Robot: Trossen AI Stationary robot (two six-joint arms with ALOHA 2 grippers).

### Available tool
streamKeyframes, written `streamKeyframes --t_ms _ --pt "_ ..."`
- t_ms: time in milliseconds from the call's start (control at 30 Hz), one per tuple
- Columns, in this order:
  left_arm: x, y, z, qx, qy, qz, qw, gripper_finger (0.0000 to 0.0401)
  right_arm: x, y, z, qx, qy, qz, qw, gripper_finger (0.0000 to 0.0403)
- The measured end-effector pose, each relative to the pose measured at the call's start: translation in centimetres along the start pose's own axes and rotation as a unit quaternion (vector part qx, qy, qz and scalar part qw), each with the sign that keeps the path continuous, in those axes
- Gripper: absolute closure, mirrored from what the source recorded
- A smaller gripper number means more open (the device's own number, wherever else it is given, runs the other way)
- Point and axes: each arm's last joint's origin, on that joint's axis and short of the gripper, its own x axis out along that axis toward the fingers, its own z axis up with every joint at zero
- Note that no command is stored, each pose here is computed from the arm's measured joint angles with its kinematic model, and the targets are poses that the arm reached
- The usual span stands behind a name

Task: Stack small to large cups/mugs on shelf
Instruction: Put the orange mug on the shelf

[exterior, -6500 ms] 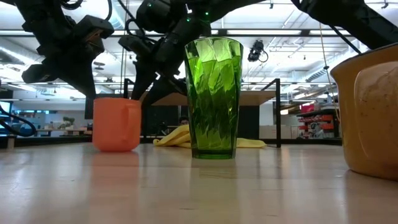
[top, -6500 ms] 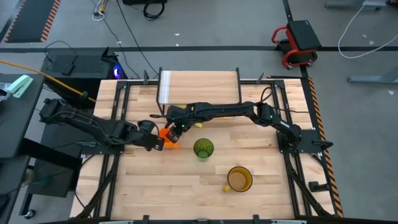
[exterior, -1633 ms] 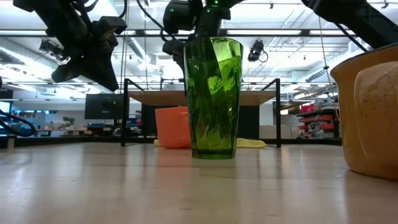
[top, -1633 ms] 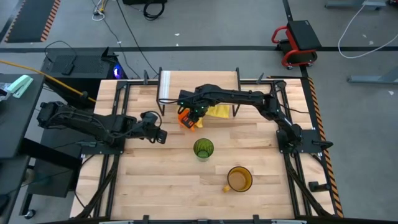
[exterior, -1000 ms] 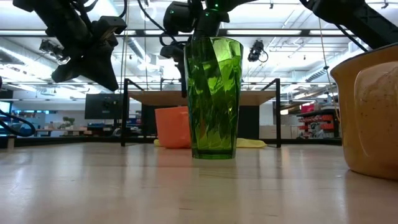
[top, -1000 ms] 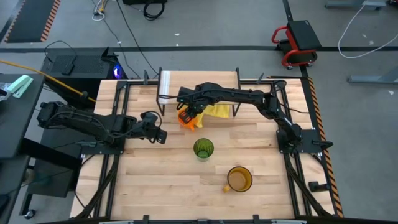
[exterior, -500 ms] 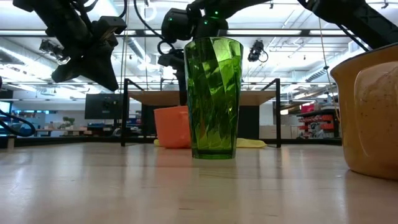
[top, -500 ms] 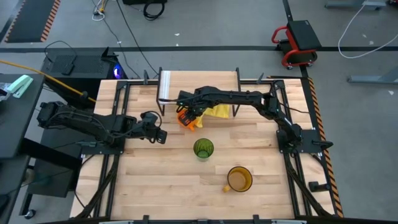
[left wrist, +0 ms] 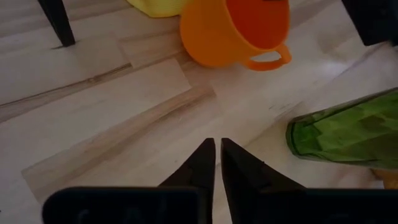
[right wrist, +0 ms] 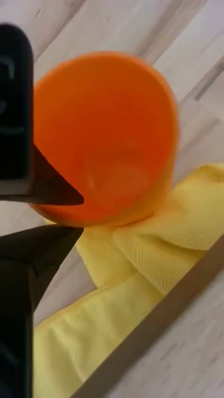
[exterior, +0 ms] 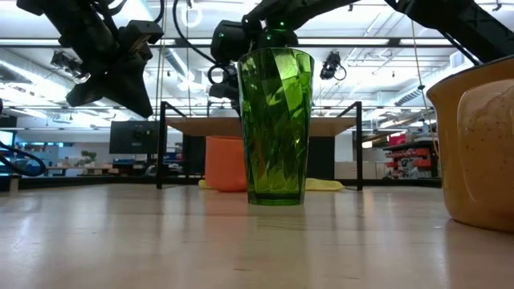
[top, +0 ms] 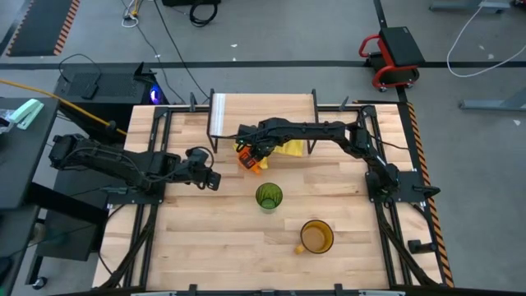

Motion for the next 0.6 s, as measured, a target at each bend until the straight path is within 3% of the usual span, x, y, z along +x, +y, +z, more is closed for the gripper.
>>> streamKeyframes --t_ms 233,600 --pt "0.0 0.0 0.0 0.0 0.0 0.0 1.0 0.0381 -0.4 0.3 0.5 -0.011 -0.016 0.01 1.0 0.0392" --pt "0.0 0.0 0.0 0.0 0.0 0.0 1.0 0.0375 -1.0 1.6 -0.6 -0.031 0.001 0.033 0.999 0.0396"
